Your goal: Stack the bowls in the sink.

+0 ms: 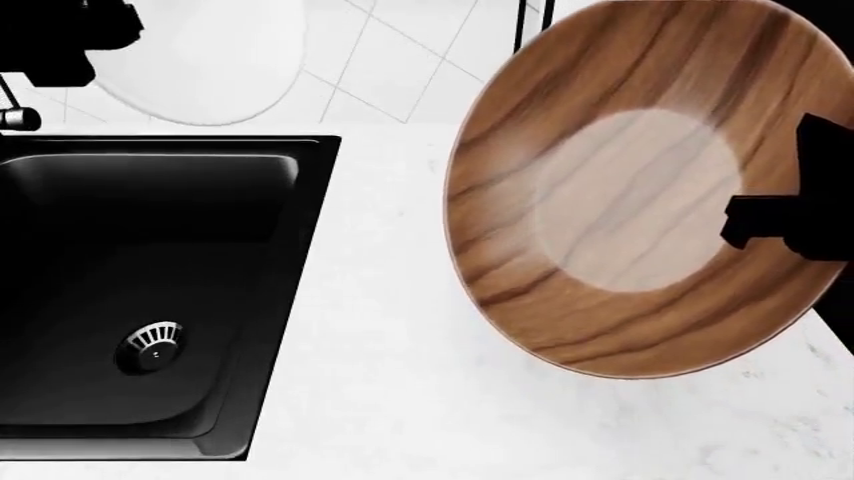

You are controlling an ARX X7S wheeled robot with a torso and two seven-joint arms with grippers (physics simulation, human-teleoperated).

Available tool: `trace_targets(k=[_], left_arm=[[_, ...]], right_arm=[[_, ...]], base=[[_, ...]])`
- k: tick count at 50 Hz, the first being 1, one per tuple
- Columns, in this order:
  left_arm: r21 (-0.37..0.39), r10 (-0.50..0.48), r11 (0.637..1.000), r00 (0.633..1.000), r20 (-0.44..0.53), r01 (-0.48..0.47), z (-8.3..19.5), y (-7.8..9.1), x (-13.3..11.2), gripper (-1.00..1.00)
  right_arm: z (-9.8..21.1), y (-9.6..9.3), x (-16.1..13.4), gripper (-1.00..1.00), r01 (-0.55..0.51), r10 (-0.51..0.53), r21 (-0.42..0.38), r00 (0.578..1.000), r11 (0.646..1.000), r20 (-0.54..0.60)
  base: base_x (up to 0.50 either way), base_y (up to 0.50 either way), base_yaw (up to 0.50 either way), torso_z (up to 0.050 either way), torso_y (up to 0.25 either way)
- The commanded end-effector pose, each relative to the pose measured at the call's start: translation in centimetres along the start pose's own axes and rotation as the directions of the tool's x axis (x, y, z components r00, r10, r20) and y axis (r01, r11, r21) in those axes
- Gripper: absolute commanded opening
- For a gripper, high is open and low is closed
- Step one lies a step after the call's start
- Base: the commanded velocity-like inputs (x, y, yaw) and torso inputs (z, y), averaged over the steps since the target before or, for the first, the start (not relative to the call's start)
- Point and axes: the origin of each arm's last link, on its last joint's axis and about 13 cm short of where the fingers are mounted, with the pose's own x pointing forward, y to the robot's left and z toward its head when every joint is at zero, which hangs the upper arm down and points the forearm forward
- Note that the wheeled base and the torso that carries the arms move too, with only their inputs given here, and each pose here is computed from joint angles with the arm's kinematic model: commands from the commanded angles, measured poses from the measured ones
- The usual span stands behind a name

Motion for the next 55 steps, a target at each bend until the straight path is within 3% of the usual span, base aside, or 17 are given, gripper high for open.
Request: trace_targets(k=[1, 11, 55], left_arm=[[0.003, 0.015, 1.000, 0.999, 0.028, -0.015, 0.1, 0.4, -0.4, -1.00], [0.003, 0.018, 1.000, 0.999, 0.034, -0.018, 0.2, 0.5, -0.8, -1.00], [0.007, 0.033, 0.999, 0.999, 0.017, -0.033, -0.2, 0.9, -1.3, -1.00]], right_arm=[[0.3, 0.0, -0.1, -1.00, 0.004, -0.004, -0.010, 0.999, 1.000, 0.047], [0.1, 0.0, 0.0, -1.00, 0.005, -0.004, -0.034, 0.999, 0.999, 0.039], [-0.1, 0.0, 0.0, -1.00, -0.016, 0.017, -0.026, 0.999, 1.000, 0.043]], base=[[0.00, 0.00, 0.00, 0.000, 0.000], [0.00, 0.07, 0.00, 0.000, 0.001], [0.00, 0.50, 0.00, 0.000, 0.001]])
